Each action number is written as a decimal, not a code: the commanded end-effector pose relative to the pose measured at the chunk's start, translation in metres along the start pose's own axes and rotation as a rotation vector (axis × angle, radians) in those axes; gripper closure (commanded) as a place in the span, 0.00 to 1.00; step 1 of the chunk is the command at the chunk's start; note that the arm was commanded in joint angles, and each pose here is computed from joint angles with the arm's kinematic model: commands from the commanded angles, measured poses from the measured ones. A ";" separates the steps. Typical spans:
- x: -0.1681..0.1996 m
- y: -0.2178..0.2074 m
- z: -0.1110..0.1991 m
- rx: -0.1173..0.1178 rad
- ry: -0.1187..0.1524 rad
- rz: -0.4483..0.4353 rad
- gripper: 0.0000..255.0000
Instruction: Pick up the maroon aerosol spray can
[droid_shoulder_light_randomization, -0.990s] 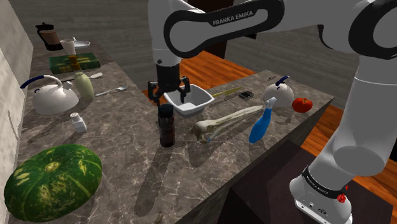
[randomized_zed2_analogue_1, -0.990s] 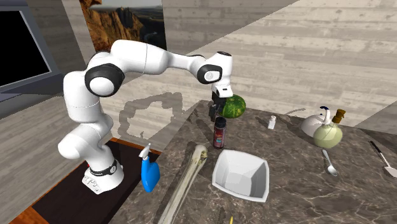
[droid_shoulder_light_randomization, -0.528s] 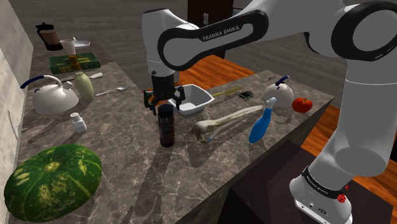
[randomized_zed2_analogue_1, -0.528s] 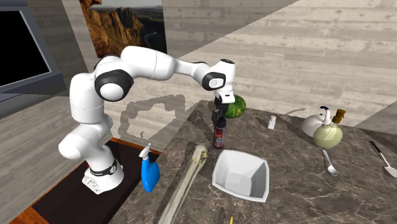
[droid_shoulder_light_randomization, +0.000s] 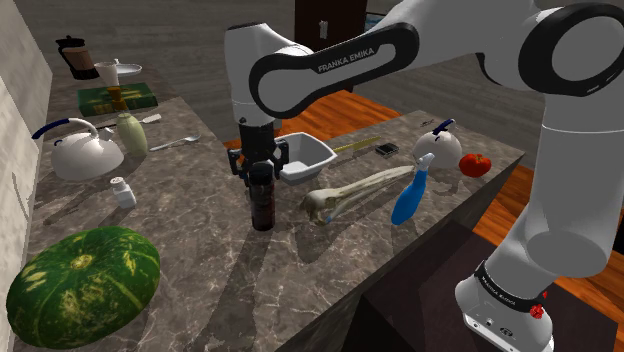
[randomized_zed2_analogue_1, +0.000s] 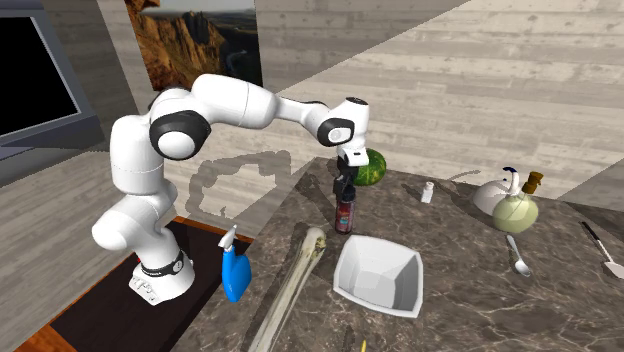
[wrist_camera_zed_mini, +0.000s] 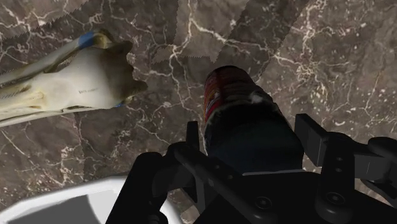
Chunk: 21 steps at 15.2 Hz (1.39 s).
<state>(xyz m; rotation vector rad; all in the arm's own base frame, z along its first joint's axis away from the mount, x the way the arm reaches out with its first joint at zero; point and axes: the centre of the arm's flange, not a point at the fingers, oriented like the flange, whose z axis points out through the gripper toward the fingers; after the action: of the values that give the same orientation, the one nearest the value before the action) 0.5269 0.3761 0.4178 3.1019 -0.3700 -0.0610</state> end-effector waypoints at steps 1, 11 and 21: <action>0.000 0.000 0.001 -0.001 -0.002 0.000 1.00; -0.001 0.000 -0.030 -0.002 -0.002 0.000 1.00; -0.003 0.001 -0.079 -0.002 -0.002 0.000 1.00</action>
<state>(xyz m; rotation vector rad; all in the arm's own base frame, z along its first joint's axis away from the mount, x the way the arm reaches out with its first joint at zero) 0.5269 0.3763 0.4927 3.1003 -0.3693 -0.0657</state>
